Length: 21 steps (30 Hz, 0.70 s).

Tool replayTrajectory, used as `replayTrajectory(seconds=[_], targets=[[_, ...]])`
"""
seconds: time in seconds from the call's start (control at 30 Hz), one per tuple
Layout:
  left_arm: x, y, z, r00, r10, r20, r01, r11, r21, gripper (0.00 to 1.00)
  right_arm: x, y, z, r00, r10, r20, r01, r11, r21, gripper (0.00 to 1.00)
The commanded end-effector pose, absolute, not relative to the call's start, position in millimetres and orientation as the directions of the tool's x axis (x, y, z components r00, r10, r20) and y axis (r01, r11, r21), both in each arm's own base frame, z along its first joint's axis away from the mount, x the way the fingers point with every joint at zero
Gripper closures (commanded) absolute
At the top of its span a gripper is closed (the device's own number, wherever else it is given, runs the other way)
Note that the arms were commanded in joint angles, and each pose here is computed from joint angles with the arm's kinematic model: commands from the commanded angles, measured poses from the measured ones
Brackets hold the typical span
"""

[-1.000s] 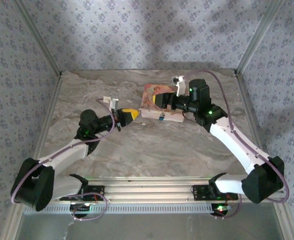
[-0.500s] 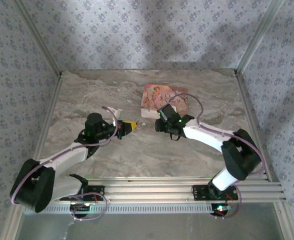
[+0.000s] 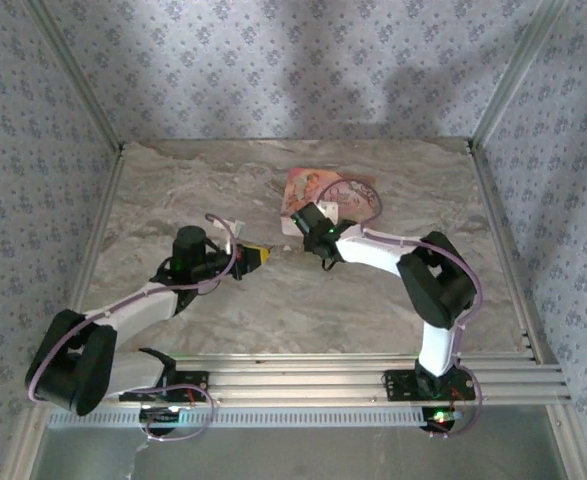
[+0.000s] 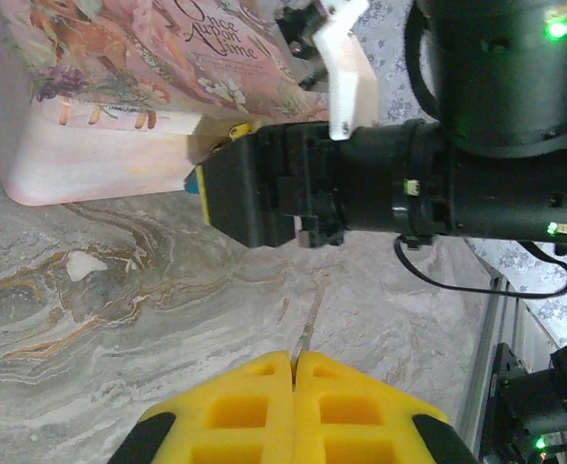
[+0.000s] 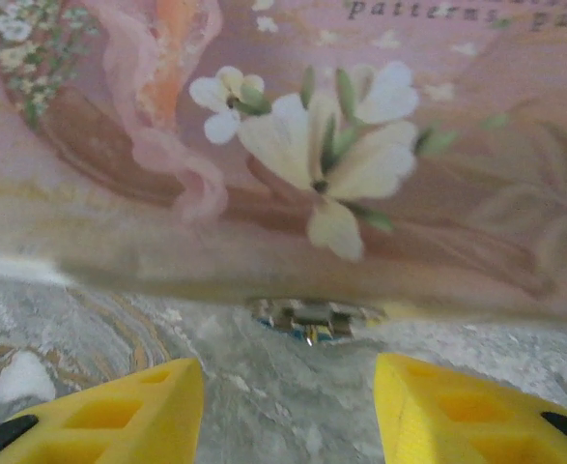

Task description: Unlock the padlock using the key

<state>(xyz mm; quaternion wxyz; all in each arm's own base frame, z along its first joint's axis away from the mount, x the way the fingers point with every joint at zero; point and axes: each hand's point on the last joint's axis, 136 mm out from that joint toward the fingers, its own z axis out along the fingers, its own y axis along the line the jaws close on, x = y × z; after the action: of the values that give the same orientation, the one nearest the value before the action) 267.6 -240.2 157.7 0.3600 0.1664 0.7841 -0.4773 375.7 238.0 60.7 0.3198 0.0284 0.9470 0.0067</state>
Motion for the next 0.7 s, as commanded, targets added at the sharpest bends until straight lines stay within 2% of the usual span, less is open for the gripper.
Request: replayTrajectory(seconds=[0.0, 0.53, 0.67], targets=[[268, -242, 165, -0.662, -0.071, -0.746, 0.640, 0.466, -0.611, 1.00, 389, 234, 62, -0.779, 0.107, -0.618, 0.112, 0.993, 0.030, 0.51], [265, -240, 157, -0.666, -0.077, -0.742, 0.637, 0.458, -0.620, 1.00, 414, 228, 48, -0.777, 0.121, -0.618, 0.142, 0.990, 0.015, 0.55], [264, -239, 158, -0.664, -0.082, -0.743, 0.639, 0.455, -0.620, 1.00, 420, 230, 48, -0.766, 0.111, -0.634, 0.132, 0.991, 0.015, 0.65]])
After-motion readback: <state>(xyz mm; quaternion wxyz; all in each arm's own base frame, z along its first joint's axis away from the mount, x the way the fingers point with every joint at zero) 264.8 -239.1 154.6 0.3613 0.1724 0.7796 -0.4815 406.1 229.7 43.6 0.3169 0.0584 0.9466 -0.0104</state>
